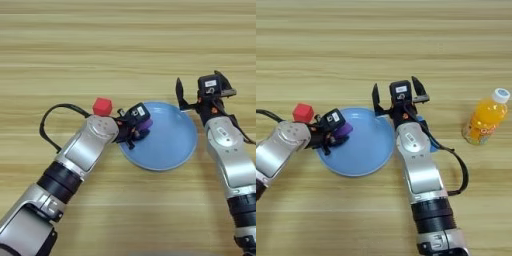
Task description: Move the objects on the table
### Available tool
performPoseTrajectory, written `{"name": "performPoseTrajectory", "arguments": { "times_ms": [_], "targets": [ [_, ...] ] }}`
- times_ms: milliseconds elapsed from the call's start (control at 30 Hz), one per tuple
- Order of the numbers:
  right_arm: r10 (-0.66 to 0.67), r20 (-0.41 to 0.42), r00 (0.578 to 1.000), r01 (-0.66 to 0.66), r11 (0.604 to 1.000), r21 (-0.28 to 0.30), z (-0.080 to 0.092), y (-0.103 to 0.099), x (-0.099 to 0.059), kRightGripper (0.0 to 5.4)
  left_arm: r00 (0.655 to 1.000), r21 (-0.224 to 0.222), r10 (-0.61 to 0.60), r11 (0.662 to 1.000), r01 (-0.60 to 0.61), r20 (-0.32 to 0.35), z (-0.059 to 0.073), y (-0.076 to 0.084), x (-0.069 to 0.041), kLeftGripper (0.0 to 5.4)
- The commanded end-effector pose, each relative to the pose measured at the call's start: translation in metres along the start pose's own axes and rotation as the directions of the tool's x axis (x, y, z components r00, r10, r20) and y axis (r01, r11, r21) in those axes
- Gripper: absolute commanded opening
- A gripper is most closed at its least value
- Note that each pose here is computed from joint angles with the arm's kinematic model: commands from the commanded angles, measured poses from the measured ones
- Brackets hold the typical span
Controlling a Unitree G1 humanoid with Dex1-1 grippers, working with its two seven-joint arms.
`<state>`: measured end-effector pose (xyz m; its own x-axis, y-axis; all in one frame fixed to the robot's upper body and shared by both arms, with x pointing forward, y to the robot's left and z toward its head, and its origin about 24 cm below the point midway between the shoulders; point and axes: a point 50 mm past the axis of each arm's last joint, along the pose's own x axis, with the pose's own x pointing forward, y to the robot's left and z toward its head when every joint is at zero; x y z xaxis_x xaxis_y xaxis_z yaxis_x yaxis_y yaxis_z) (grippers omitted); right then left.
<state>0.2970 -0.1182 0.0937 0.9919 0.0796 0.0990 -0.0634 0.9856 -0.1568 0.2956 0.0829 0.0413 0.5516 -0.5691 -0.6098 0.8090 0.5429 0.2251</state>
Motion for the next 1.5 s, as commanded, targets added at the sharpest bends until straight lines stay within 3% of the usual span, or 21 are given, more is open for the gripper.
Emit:
{"name": "performPoseTrajectory", "arguments": {
  "times_ms": [33,133,267,500,700,1033,1300,1500],
  "targets": [
    [-0.008,0.013,1.000,0.008,1.000,-0.002,0.007,0.000,0.003,5.40,0.993,-0.037,-0.010,0.999,0.005,-0.120,-0.029,-0.003,0.001,1.67],
    [-0.008,0.012,1.000,0.008,1.000,-0.002,0.007,0.000,0.003,5.40,0.993,-0.036,-0.005,0.999,0.001,-0.116,-0.029,-0.003,0.001,1.44],
    [-0.010,0.010,1.000,0.010,1.000,-0.002,0.006,0.000,0.002,5.40,0.998,-0.021,0.001,1.000,-0.003,-0.066,-0.025,-0.003,0.001,1.41],
    [-0.011,-0.001,1.000,0.011,1.000,0.010,0.004,-0.001,0.002,5.40,1.000,-0.035,0.006,0.999,-0.007,-0.020,-0.021,-0.004,0.002,1.40],
    [-0.017,-0.006,1.000,0.018,1.000,0.017,0.002,-0.004,0.002,5.40,0.997,-0.132,0.002,0.991,0.008,0.078,-0.009,-0.005,0.003,1.38],
    [-0.016,-0.012,1.000,0.016,1.000,0.017,0.000,-0.004,0.001,5.40,0.991,-0.165,0.025,0.986,-0.004,0.128,0.001,-0.001,0.004,1.37],
    [-0.020,-0.015,1.000,0.020,1.000,0.017,-0.001,-0.005,0.000,5.40,0.970,-0.217,0.081,0.976,-0.029,0.231,0.020,0.006,-0.007,1.35],
    [-0.019,-0.016,1.000,0.019,1.000,0.016,-0.002,-0.006,0.000,5.40,0.958,-0.240,0.125,0.969,-0.062,0.258,0.026,0.012,-0.019,1.35]
  ]
}}
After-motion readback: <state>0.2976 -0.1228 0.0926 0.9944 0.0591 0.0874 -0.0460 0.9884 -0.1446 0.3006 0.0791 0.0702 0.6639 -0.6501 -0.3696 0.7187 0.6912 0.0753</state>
